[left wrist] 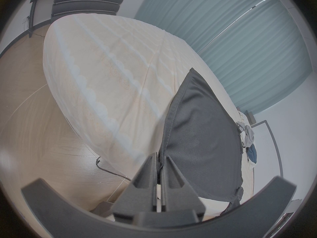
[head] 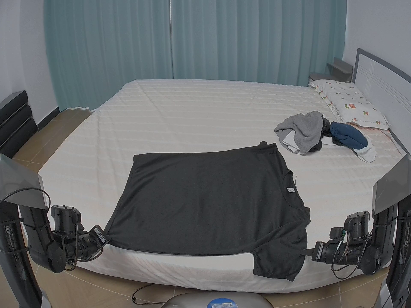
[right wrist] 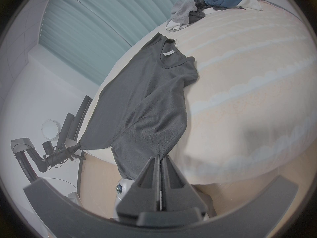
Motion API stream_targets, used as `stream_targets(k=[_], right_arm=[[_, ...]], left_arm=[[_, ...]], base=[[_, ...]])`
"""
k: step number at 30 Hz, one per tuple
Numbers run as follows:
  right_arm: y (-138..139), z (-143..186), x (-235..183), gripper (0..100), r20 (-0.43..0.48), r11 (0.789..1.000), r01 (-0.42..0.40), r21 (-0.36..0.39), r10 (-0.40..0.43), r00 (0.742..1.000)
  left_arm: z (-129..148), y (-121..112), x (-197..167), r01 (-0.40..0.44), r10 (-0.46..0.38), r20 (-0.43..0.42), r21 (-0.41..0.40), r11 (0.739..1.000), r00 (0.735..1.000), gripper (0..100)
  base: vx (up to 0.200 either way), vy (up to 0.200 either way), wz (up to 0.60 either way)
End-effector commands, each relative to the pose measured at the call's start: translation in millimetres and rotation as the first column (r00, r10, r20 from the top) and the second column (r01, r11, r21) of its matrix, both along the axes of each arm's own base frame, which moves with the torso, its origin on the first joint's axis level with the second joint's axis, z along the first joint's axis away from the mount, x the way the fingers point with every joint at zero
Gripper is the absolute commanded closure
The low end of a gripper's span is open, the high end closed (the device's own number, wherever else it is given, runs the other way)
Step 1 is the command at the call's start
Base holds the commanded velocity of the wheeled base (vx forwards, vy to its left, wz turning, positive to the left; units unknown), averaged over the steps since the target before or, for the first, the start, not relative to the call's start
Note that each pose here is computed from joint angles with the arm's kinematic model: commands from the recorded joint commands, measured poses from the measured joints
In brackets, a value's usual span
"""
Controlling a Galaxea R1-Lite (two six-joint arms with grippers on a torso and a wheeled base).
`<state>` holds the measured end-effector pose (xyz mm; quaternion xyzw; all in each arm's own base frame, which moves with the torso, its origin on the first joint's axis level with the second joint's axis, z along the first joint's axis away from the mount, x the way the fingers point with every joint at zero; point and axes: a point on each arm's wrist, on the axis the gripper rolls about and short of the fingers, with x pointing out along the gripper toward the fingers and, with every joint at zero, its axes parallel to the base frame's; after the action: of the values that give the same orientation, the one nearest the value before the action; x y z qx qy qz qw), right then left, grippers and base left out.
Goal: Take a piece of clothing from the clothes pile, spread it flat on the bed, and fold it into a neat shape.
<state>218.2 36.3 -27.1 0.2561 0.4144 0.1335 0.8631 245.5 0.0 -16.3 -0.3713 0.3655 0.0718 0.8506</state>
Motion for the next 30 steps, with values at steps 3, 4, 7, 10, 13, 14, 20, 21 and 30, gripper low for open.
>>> stream_targets(k=[3, 4, 7, 10, 13, 14, 20, 21, 30], right_arm=[[-9.0, 12.1, -10.6, 100, 0.008, 0.999, 0.038, 0.001, -0.038, 0.999], [-11.0, 16.1, -11.2, 100, 0.013, 0.999, 0.052, 0.009, -0.052, 0.999], [-16.0, 23.0, -16.8, 100, -0.015, 0.997, 0.072, 0.008, -0.071, 0.997], [-17.0, 26.9, -24.3, 100, -0.061, 0.998, 0.067, 0.001, -0.066, 0.996], [-16.6, 25.0, -28.1, 100, -0.101, 0.998, 0.061, -0.008, -0.062, 0.993], [-15.8, 23.5, -29.3, 100, -0.116, 0.998, 0.054, -0.012, -0.055, 0.992], [-14.7, 20.8, -35.0, 100, -0.163, 0.999, 0.026, -0.041, -0.032, 0.986], [-14.5, 20.5, -36.0, 100, -0.170, 0.999, 0.020, -0.044, -0.028, 0.985], [-10.9, 34.5, -49.3, 100, -0.181, 0.997, -0.029, -0.067, 0.016, 0.983]], left_arm=[[0.7, 0.2, -2.3, -0.001, 0.001, -0.003, 0.005, 1.000, 1.000, 100], [1.2, 0.2, -3.0, 0.001, -0.001, -0.002, 0.010, 1.000, 1.000, 100], [3.0, 0.7, -5.7, 0.013, -0.013, 0.001, 0.031, 0.999, 1.000, 100], [5.1, 1.0, -7.5, 0.019, -0.020, 0.006, 0.040, 0.999, 1.000, 100], [5.2, 0.9, -11.1, 0.035, -0.035, -0.001, 0.056, 0.998, 0.999, 100], [4.8, 1.3, -12.4, 0.045, -0.045, -0.005, 0.068, 0.997, 0.999, 100], [4.5, 2.5, -21.0, 0.093, -0.090, -0.023, 0.121, 0.988, 0.996, 100], [4.8, 3.5, -21.0, 0.089, -0.087, -0.021, 0.122, 0.989, 0.996, 100], [7.9, 3.6, -36.1, 0.155, -0.148, -0.047, 0.192, 0.969, 0.988, 100]], base=[[0.000, 0.000, 0.00], [0.000, 0.000, 0.00], [0.000, 0.000, 0.00], [0.000, 0.000, 0.00], [0.000, 0.000, 0.00], [0.000, 0.000, 0.00], [0.000, 0.000, 0.00], [0.000, 0.000, 0.00], [0.000, 0.000, 0.00]])
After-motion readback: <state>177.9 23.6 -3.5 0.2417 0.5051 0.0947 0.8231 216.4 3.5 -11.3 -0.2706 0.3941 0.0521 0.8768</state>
